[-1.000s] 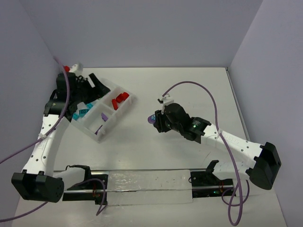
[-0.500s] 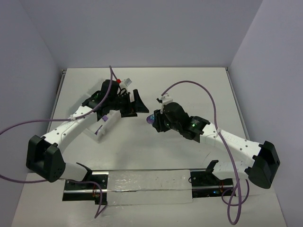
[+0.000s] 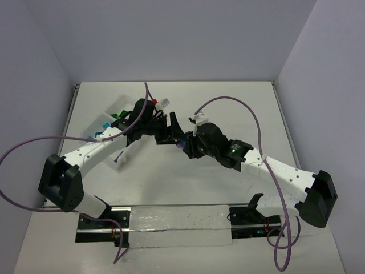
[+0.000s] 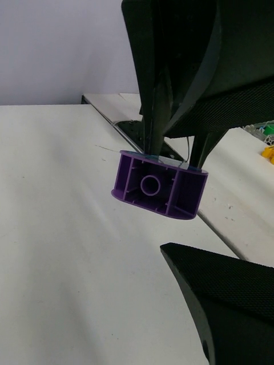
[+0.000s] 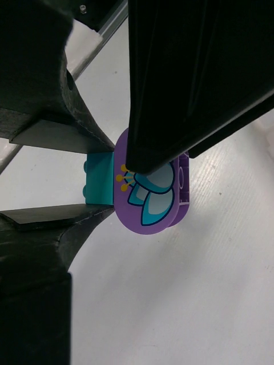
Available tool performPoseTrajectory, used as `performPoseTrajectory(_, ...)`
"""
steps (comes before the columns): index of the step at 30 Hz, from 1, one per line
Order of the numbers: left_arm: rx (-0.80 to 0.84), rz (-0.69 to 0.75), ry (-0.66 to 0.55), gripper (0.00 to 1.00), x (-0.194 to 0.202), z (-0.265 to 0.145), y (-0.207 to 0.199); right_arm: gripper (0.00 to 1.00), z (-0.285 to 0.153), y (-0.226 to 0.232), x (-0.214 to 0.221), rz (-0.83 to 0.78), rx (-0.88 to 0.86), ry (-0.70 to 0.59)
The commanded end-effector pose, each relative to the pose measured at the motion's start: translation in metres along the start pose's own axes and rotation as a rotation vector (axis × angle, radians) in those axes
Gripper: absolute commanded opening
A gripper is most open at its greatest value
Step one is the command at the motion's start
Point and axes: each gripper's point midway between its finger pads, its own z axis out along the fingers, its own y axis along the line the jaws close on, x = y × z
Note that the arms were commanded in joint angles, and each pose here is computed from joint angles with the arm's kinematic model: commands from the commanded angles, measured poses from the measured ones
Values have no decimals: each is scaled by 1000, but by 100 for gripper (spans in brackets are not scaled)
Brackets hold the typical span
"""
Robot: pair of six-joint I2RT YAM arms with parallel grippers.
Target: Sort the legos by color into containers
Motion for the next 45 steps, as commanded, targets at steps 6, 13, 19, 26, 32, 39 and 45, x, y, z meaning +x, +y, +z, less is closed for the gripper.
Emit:
performPoseTrajectory(6, 57, 30, -34, 53, -14, 4, -22, 0, -11, 11, -29, 5, -27, -85)
performPoseTrajectory(13, 57, 34, -80, 0, -23, -8, -31, 0, -9, 6, -19, 11, -14, -69)
performPoseTrajectory(19, 80, 5, -193, 0, -49, -39, -33, 0, -10, 3, -12, 21, -9, -62)
performPoseTrajectory(26, 79, -57, -294, 0, -70, -66, -21, 0, -11, 2, -11, 21, -3, -63)
performPoseTrajectory(32, -149, -93, -396, 0, -79, -101, 19, 0, -12, 0, -11, 18, 3, -64)
performPoseTrajectory(39, -652, -204, -567, 0, -73, -181, 127, 0, -9, 1, -10, 13, -4, -59)
performPoseTrajectory(45, -771, -275, -554, 0, -54, -189, 177, 0, -5, 6, -13, 6, -20, -55)
